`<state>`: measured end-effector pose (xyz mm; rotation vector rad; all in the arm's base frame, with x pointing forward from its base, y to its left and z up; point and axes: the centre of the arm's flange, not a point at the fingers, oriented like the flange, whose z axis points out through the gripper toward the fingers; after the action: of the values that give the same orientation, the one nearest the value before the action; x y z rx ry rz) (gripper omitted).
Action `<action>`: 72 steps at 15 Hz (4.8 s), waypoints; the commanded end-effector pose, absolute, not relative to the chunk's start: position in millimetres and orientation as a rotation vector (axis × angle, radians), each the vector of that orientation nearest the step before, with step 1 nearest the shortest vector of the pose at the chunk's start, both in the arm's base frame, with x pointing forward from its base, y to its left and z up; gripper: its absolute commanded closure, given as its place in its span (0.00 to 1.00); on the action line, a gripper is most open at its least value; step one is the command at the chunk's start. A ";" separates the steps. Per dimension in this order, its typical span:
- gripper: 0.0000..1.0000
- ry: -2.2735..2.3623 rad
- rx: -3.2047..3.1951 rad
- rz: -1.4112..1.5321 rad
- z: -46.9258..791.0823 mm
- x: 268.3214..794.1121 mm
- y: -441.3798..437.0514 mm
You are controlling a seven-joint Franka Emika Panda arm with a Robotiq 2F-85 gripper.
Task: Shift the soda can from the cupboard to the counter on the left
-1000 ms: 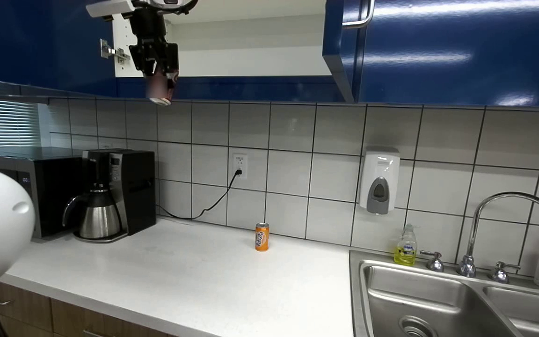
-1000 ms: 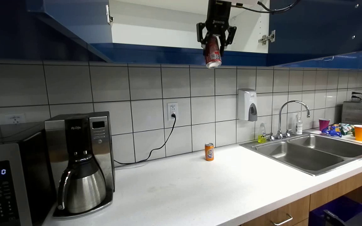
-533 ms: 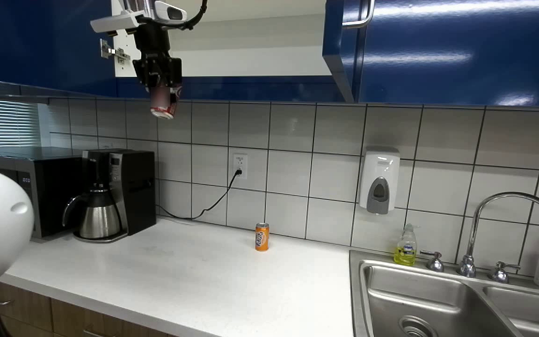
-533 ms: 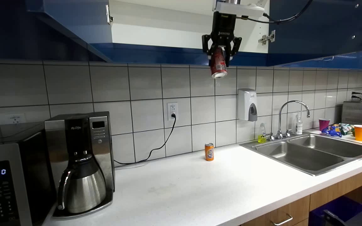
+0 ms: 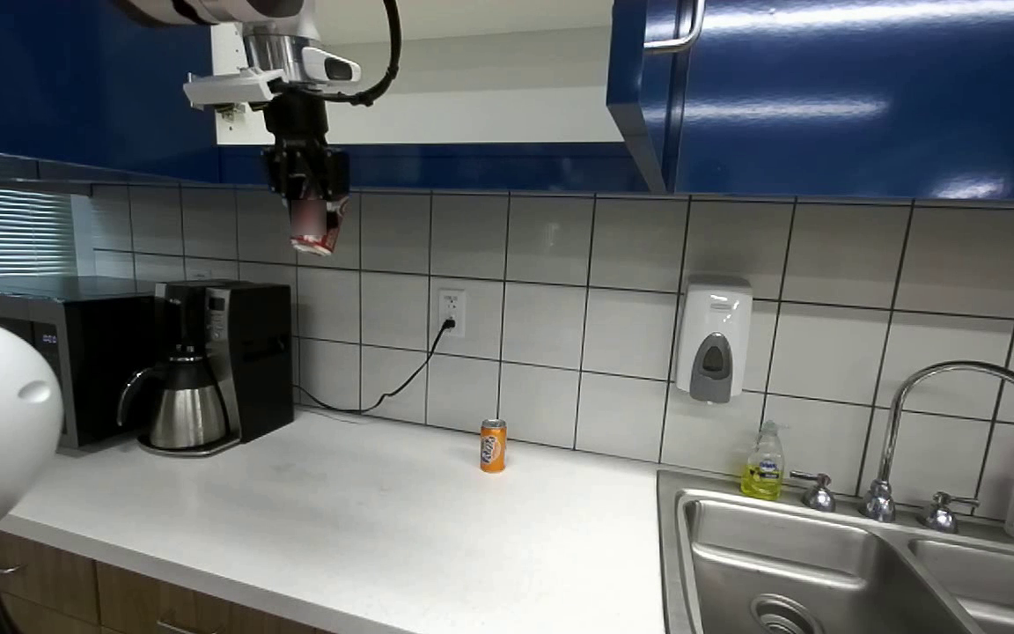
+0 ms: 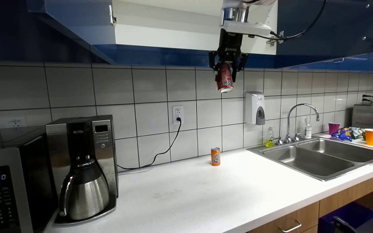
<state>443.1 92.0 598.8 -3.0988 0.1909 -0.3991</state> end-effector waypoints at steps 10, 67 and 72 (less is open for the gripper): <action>0.62 0.142 -3.056 -0.424 547.2 457.9 86.5; 0.62 0.139 -3.089 -0.321 370.4 507.5 92.5; 0.62 0.102 -3.106 -0.330 336.8 513.4 95.2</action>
<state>505.8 95.6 347.8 -3.0981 0.1300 -0.2913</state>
